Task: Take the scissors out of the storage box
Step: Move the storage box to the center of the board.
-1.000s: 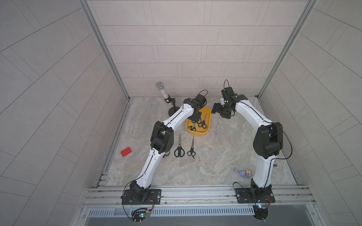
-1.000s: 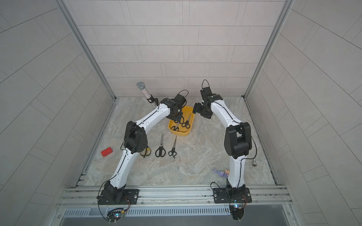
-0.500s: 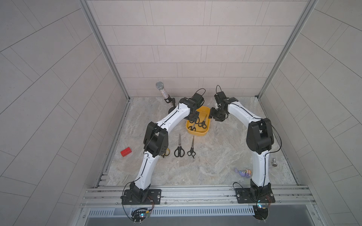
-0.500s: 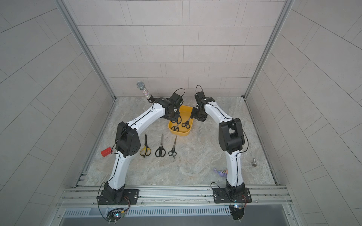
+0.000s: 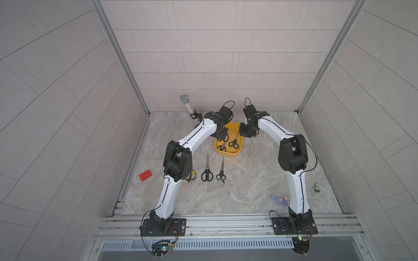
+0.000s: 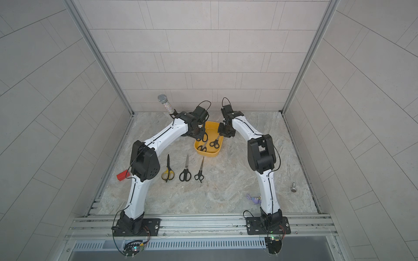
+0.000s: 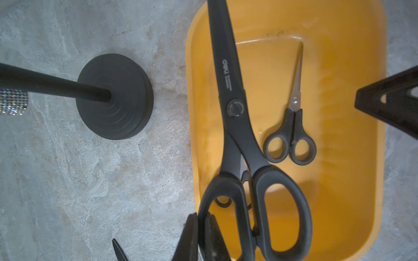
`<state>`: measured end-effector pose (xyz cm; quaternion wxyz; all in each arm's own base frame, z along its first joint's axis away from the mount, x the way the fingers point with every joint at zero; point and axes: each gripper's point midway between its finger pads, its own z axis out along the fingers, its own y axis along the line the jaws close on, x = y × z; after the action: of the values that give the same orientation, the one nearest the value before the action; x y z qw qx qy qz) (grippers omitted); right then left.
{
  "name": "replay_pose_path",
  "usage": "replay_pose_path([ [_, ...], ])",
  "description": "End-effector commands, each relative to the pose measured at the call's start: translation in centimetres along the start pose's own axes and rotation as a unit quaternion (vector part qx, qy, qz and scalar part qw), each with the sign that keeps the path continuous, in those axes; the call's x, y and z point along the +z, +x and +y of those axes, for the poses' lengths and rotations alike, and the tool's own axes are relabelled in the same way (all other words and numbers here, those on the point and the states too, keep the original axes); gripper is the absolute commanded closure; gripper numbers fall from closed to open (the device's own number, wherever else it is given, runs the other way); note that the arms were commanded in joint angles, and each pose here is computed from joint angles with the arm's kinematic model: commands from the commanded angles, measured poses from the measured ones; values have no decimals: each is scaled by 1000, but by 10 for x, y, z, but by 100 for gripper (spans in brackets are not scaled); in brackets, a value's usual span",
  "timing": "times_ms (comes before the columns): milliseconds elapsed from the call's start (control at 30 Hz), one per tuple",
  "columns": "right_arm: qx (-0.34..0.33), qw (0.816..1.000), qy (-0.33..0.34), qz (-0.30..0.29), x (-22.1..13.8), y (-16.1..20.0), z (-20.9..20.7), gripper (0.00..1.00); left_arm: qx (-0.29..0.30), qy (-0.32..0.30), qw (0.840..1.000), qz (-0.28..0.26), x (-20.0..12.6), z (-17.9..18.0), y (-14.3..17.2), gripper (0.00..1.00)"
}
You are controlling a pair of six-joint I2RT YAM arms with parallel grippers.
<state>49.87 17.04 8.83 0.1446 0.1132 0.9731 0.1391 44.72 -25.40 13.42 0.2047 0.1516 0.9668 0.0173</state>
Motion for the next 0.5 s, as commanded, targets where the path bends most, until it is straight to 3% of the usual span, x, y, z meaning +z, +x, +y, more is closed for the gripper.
replay_pose_path([
  [0, 0, 1000, 20, 9, 4, 1, -5, 77, -3, 3, 1000, -20, -22, 7, -6, 100],
  [467, 20, 999, 32, -9, 12, -25, -10, 94, -4, 24, 1000, -20, -25, 1, -6, 100],
])
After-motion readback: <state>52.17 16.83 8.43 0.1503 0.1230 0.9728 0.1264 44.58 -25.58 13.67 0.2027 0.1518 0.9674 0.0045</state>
